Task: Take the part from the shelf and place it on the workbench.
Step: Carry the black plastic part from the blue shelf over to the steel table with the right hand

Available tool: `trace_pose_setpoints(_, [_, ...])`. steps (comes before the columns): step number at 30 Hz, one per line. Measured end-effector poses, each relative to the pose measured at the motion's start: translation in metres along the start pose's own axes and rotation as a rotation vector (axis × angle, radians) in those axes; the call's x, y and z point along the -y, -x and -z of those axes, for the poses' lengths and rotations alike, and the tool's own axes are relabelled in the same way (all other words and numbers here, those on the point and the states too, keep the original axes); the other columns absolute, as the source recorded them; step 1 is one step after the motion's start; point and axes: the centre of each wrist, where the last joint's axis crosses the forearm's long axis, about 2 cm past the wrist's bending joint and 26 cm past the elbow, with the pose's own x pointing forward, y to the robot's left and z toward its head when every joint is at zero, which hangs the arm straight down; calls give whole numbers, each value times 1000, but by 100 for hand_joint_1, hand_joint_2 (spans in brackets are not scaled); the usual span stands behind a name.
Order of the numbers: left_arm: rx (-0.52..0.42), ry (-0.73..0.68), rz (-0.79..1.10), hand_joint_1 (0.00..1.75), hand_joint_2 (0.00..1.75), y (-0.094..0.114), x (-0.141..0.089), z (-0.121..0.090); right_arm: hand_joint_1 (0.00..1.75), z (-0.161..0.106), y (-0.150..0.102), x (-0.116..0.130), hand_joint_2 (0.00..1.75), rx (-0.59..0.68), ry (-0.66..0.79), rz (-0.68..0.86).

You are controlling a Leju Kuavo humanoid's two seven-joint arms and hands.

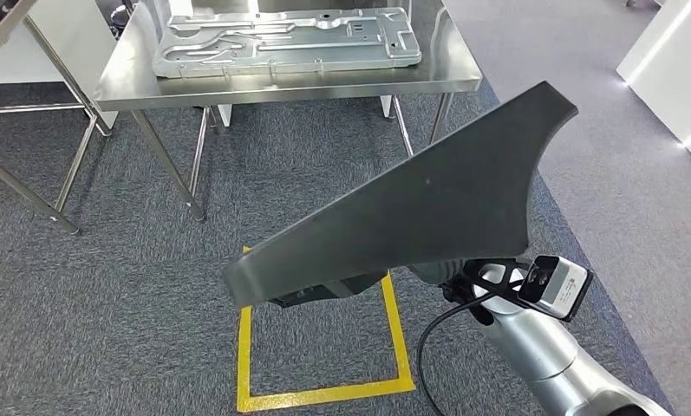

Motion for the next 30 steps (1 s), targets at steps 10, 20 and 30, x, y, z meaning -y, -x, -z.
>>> trace_pose_setpoints(10, [27,25,-38,0,175,-1,-1,1,175,-1,-2,1,175,8,-6,22])
trace_pose_setpoints(20, [51,32,-41,0,175,-2,-3,1,175,3,-4,6,175,21,10,20])
trace_pose_setpoints(30, [64,32,-43,0,175,-3,-4,2,175,-1,-5,8,175,10,16,19])
